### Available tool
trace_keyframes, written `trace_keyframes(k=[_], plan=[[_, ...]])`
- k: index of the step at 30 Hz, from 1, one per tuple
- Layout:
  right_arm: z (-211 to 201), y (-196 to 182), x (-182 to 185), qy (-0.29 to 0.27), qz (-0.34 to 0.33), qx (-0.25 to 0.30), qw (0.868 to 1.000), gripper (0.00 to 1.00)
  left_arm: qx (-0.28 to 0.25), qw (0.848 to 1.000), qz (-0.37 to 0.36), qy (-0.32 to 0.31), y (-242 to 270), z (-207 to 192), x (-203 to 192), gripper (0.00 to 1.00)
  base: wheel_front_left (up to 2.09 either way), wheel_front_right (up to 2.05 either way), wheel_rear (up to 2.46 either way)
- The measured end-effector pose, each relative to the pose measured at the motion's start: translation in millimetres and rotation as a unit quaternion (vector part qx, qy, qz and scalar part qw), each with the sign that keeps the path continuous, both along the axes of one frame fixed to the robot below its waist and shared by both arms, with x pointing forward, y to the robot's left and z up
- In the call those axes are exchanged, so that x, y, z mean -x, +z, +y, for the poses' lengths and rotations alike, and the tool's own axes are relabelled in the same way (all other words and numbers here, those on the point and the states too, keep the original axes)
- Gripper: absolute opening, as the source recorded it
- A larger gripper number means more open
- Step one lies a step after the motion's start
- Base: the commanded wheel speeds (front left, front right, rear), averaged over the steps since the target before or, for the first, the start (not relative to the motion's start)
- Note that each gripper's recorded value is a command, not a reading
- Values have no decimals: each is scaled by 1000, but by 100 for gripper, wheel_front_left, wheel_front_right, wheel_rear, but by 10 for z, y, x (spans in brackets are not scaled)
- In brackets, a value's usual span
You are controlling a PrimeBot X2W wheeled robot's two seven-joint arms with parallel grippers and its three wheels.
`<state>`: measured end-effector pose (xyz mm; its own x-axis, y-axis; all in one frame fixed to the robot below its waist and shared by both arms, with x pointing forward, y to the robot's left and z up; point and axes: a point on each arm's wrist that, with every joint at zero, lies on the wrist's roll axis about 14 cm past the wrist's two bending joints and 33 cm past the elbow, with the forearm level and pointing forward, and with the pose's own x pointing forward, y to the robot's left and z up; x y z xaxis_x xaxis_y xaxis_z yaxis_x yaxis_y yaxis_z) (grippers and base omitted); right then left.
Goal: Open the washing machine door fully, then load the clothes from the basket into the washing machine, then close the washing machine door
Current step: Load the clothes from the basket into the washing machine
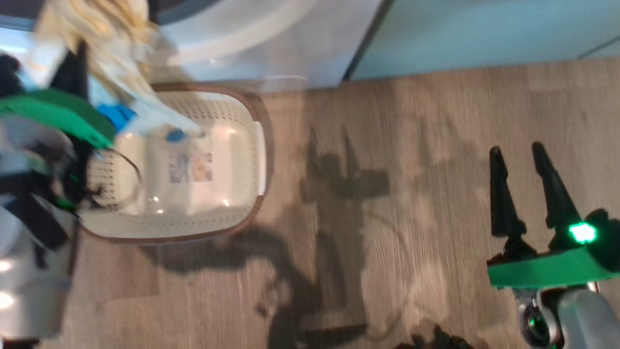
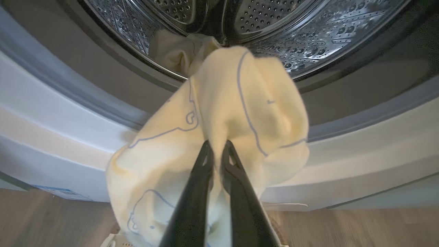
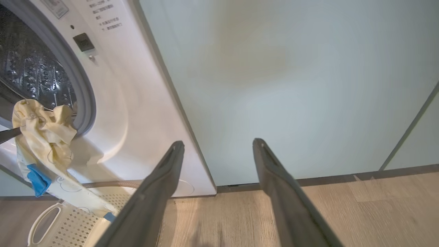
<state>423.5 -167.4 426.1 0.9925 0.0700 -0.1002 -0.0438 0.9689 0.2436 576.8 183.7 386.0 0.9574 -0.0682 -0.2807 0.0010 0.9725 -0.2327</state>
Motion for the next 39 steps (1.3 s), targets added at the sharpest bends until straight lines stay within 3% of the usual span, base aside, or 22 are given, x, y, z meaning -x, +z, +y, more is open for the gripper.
trace_keyframes(k=[11, 18, 32, 39], plan=[[-250, -241, -90, -41, 29, -20, 999, 100, -21, 998, 49, -37, -68, 14, -889, 0, 0, 0, 0], [-360, -336, -108, -57, 42, -22, 997, 100, -36, 998, 34, -33, 64, 26, -1411, 0, 0, 0, 0], [-538, -326, 19, -86, 55, -14, 995, 100, -72, 994, -78, -3, 484, 12, -1961, 0, 0, 0, 0], [-590, -321, 82, -96, 61, -11, 993, 100, -101, 972, -210, 39, 1063, 112, -2184, 0, 0, 0, 0]])
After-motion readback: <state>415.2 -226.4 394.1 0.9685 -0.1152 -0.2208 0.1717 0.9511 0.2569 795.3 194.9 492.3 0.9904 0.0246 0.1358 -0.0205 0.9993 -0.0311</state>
